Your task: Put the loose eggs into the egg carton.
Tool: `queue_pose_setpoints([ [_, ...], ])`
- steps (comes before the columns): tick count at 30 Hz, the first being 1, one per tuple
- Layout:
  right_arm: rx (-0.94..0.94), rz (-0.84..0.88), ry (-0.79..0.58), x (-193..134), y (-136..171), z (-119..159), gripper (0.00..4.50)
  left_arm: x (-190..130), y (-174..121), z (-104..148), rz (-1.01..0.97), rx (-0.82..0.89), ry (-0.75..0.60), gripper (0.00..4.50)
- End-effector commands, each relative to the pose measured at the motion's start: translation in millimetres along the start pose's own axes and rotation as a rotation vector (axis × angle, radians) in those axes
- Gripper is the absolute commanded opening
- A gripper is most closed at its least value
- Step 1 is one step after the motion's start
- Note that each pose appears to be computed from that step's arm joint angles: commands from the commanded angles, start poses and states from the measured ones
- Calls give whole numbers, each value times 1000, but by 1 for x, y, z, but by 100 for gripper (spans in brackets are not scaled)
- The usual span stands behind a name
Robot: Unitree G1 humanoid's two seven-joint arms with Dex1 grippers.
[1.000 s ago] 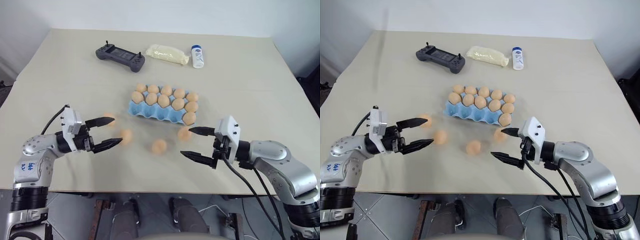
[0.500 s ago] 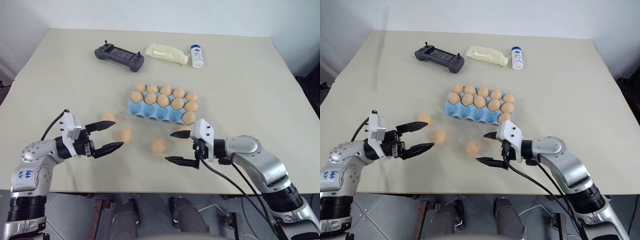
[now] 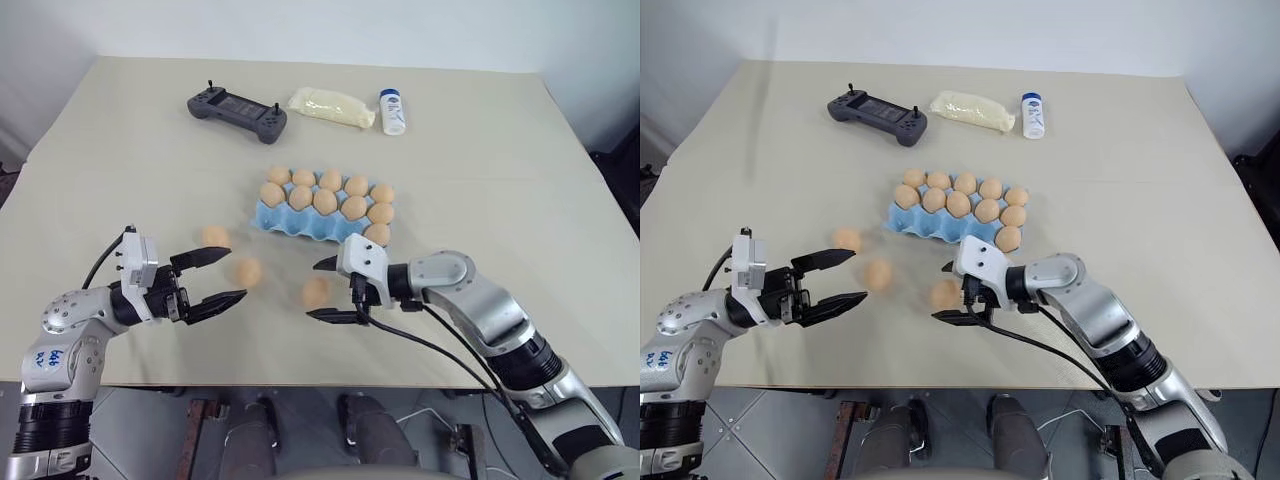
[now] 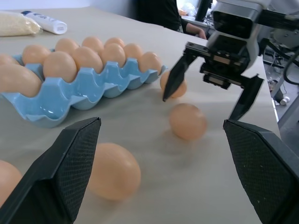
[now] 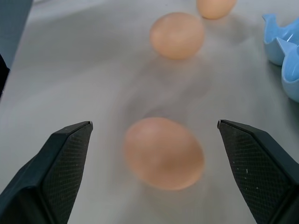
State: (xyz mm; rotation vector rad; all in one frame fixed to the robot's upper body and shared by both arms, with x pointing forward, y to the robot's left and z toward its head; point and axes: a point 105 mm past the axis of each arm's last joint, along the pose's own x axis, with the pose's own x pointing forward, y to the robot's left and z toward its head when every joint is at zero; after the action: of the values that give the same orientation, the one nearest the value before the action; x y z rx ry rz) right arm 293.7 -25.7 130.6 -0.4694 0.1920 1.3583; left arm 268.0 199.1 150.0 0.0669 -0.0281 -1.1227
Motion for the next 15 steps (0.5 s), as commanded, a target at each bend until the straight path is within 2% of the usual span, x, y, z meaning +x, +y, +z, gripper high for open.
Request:
queue_pose_setpoints([
  [1, -27, 17, 13, 5, 0, 7, 450, -3, -1, 6, 4, 45, -5, 447],
  [6, -30, 36, 64, 12, 2, 3, 450, -2, -1, 7, 12, 54, -12, 447],
  [9, -25, 21, 88, 15, -1, 1, 389, -2, 1, 7, 19, 59, -14, 450],
  [13, -33, 14, 85, 16, -3, 4, 256, -1, 2, 9, 26, 65, -21, 450],
  [15, -40, 7, 69, 15, -5, 9, 227, 0, 3, 9, 28, 66, -24, 450],
])
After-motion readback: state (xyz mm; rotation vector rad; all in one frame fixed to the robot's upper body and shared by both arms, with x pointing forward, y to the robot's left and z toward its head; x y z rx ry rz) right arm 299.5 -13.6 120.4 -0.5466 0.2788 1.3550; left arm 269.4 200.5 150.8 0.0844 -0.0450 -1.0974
